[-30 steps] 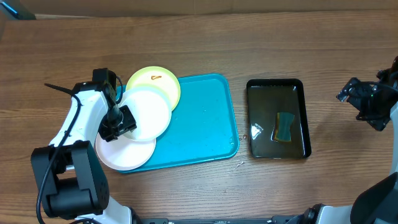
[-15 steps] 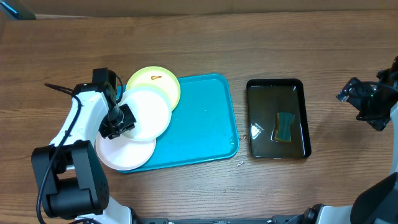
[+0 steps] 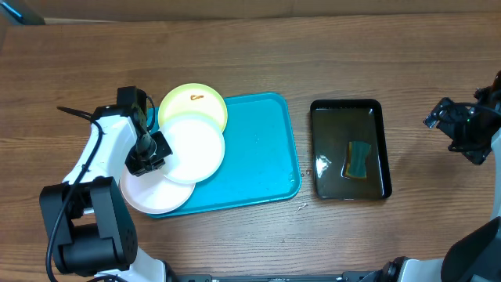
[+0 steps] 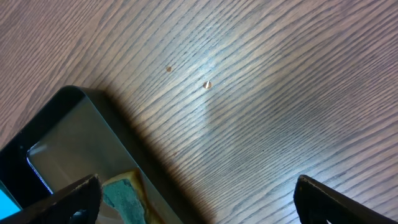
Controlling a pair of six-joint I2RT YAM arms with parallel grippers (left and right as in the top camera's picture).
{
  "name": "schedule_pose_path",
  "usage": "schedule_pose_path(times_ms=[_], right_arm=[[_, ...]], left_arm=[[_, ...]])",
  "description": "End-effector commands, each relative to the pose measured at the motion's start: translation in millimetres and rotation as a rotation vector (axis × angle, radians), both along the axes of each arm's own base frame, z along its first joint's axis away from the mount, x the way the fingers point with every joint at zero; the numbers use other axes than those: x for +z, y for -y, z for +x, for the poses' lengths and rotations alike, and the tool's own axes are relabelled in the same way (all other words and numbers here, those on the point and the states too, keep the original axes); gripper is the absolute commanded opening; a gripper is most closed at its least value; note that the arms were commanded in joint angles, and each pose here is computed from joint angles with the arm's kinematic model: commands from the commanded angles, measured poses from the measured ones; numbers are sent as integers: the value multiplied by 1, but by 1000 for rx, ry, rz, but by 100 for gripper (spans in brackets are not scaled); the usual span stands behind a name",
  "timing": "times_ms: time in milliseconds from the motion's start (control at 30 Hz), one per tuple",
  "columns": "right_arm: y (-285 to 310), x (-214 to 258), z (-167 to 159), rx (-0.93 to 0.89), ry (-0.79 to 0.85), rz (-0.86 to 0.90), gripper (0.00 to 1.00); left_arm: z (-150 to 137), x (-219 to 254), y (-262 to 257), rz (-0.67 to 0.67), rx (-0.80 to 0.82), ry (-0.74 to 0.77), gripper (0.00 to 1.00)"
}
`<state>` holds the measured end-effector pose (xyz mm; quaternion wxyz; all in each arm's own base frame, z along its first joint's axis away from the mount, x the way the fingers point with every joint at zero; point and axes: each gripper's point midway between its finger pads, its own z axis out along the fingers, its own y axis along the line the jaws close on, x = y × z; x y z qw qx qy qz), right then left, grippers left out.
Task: Clean dirty plates on tray and stack at the side
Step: 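Lift the white plate and carry it left off the tray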
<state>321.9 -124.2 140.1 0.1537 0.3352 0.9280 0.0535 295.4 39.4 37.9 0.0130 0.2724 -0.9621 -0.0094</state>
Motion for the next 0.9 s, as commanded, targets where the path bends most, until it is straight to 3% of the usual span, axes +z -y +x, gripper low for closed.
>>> schedule_pose_path(times_ms=[0, 300, 433, 700, 867], right_arm=[[4, 8, 4, -7, 22, -20, 100], [4, 8, 4, -7, 22, -20, 100], [4, 8, 4, -7, 22, -20, 100], [4, 8, 4, -7, 22, -20, 100], [4, 8, 4, -7, 22, -20, 100]], left_arm=[[1, 3, 10, -44, 1, 19, 4], [25, 28, 36, -203, -39, 104, 4], [37, 51, 33, -202, -37, 144, 4], [68, 102, -6, -182, 48, 280, 4], [73, 124, -41, -250, 152, 361, 4]])
